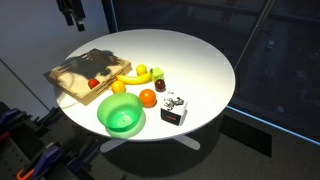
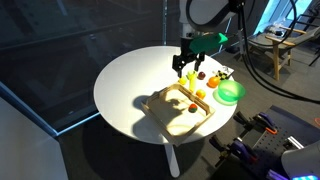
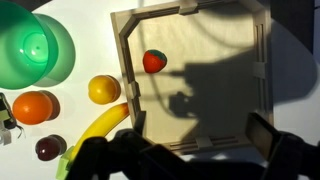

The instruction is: Remove the banana from the crate and put it on the table

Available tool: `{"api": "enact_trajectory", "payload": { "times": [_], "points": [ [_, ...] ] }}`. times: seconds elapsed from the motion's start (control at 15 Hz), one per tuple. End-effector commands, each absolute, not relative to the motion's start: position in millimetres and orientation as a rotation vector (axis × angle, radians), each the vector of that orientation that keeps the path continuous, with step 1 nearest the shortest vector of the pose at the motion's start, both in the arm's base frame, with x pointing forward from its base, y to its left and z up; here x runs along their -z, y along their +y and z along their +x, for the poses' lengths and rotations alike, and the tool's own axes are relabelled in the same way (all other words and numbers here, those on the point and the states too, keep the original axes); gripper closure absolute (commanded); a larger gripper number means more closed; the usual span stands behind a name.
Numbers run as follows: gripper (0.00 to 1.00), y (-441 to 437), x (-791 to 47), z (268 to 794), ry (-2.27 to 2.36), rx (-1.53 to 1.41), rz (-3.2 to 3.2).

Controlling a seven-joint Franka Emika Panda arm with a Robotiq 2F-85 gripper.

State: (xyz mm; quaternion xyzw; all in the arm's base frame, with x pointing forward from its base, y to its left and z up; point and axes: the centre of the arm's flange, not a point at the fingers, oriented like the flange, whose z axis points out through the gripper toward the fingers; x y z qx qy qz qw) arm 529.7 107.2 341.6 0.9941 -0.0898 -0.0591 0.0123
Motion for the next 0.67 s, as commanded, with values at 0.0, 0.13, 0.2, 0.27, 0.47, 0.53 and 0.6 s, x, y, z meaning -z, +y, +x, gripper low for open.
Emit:
{"api": "enact_trajectory", "payload": {
  "times": [0.0, 0.13, 0.2, 0.27, 0.47, 0.53, 0.6],
  "points": [
    [0.00, 104, -360, 512, -0.305, 0.163, 3.132],
    [0.00, 105, -366, 509, -0.327, 0.160, 3.125],
    [0.00, 106, -369, 508, -0.334, 0.158, 3.121],
    [0.00, 107, -373, 507, -0.343, 0.156, 3.116],
    [0.00, 111, -383, 503, -0.362, 0.145, 3.105],
    [0.00, 112, -387, 502, -0.366, 0.142, 3.104],
    [0.00, 113, -390, 501, -0.369, 0.136, 3.101]
  ]
}}
